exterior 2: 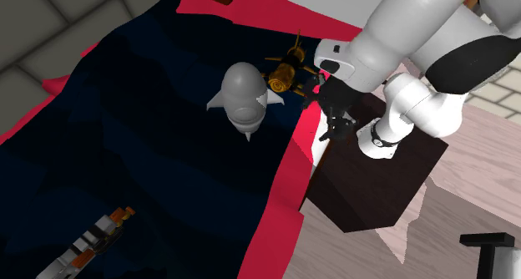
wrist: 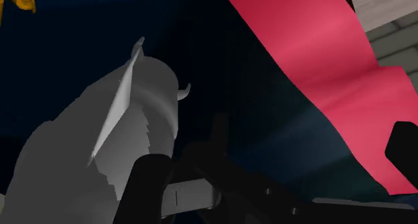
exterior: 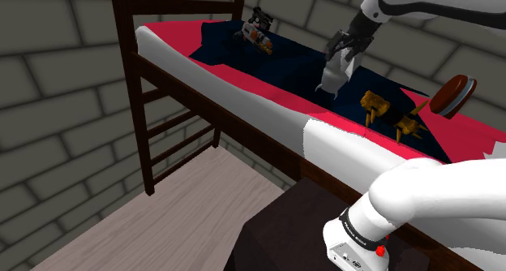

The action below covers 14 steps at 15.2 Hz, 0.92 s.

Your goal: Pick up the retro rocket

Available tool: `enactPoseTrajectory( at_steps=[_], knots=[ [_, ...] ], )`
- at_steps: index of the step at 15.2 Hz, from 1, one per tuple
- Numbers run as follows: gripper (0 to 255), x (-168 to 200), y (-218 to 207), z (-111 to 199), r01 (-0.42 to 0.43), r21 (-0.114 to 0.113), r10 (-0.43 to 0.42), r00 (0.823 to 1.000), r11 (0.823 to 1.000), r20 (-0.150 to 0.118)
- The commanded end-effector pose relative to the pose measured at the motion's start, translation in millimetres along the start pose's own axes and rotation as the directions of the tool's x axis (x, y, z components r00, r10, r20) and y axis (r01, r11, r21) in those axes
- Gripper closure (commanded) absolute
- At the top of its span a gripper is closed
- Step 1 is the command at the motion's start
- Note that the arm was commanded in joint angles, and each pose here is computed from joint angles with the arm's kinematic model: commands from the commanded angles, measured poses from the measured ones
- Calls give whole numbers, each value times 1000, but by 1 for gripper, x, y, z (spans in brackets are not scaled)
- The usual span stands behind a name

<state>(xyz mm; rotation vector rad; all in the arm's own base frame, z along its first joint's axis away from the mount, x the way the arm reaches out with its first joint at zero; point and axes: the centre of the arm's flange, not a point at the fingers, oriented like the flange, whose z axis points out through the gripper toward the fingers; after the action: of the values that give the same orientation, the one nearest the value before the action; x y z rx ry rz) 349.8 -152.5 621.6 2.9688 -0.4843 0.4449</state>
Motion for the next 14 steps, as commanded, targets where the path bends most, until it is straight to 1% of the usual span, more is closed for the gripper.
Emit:
enactPoseTrajectory(
  at_steps=[1,3,5,7,10,14],
  knots=[
    [0,5,23,0,-63,-18,63,997,998,-34],
    [0,9,45,0,-125,-33,123,990,992,-67],
    [0,12,67,0,-187,-46,182,978,981,-100],
    [0,13,89,-1,-249,-56,239,962,967,-134],
    [0,13,121,-2,-336,-68,319,930,939,-184],
    [0,7,119,18,-336,-68,319,930,939,-184]
  ],
)
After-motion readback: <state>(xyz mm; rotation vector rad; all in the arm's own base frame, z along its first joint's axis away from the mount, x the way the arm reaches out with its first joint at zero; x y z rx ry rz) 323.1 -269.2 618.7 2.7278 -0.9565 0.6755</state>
